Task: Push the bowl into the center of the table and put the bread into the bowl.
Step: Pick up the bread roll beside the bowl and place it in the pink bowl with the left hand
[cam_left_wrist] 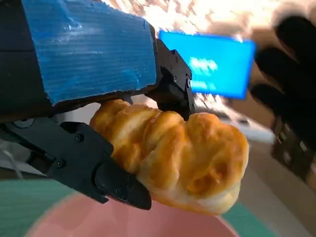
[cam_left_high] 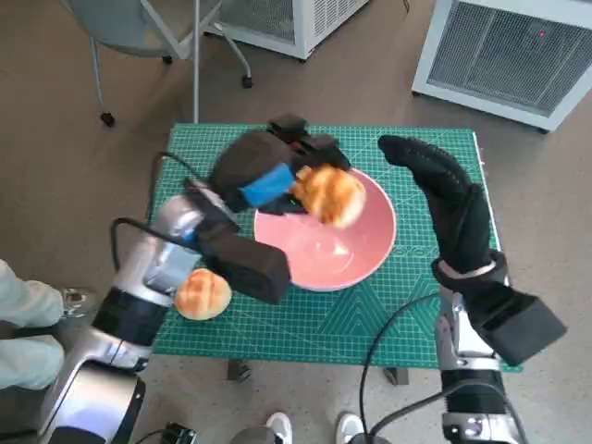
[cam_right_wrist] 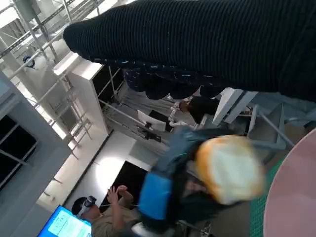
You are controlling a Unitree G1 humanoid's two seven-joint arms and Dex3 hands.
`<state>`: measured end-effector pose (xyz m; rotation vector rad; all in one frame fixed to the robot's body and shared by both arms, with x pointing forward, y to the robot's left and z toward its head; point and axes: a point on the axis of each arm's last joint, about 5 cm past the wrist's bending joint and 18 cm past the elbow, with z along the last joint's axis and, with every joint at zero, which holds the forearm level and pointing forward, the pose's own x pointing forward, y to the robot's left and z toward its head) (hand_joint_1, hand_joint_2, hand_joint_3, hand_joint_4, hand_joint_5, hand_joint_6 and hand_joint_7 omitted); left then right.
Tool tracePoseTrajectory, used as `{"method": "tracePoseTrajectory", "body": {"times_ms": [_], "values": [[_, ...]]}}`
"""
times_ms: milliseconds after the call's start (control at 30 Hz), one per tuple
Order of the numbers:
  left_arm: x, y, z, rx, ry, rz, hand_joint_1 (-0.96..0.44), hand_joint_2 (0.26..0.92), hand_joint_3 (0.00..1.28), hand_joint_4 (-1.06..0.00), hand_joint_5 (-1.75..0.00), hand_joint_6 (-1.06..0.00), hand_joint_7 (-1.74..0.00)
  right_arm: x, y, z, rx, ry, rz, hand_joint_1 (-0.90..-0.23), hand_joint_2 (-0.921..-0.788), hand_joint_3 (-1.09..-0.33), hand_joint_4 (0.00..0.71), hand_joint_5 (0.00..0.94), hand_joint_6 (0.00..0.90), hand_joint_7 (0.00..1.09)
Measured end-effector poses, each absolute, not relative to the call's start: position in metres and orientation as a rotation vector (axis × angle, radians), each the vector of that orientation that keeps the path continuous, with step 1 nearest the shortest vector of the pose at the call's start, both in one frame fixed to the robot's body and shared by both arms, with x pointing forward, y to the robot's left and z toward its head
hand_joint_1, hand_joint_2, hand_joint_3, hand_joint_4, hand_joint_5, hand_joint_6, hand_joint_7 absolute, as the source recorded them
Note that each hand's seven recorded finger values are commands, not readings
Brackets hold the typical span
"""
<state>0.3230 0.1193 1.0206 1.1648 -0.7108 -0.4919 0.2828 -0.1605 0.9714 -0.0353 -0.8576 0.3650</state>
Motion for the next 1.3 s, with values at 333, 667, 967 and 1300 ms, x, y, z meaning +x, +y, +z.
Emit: {"method": "tracePoseTrajectory", "body": {"times_ms": [333, 667, 967, 1300], "values": [[0.33, 0.114, 1.003, 1.199, -0.637, -0.557, 0.0, 0.921, 0.11, -0.63, -1.26, -0.59, -1.17, 0.281, -0.162, 0.971, -0.035, -0.859, 0.355, -0.7, -0.921, -0.752, 0.117, 0.0, -0.001, 0.42], [0.332, 0.114, 0.993, 1.204, -0.544, -0.632, -0.07, 0.87, 0.06, -0.26, -0.25, -0.38, -0.32, 0.28, -0.162, 0.972, -0.035, -0.868, 0.345, -0.708, -0.921, -0.753, 0.113, 0.0, -0.001, 0.42], [0.329, 0.115, 1.0, 1.227, -0.467, -0.702, -0.31, 0.822, 0.0, -0.02, -0.01, -0.25, -0.02, 0.28, -0.161, 0.972, -0.039, -0.866, 0.337, -0.71, -0.921, -0.753, 0.115, 0.001, -0.001, 0.42], [0.323, 0.124, 1.013, 1.222, -0.455, -0.732, -0.43, 0.827, 0.0, -0.03, -0.01, -0.23, 0.0, 0.28, -0.159, 0.971, -0.037, -0.864, 0.336, -0.712, -0.921, -0.752, 0.115, 0.001, -0.001, 0.42]]}}
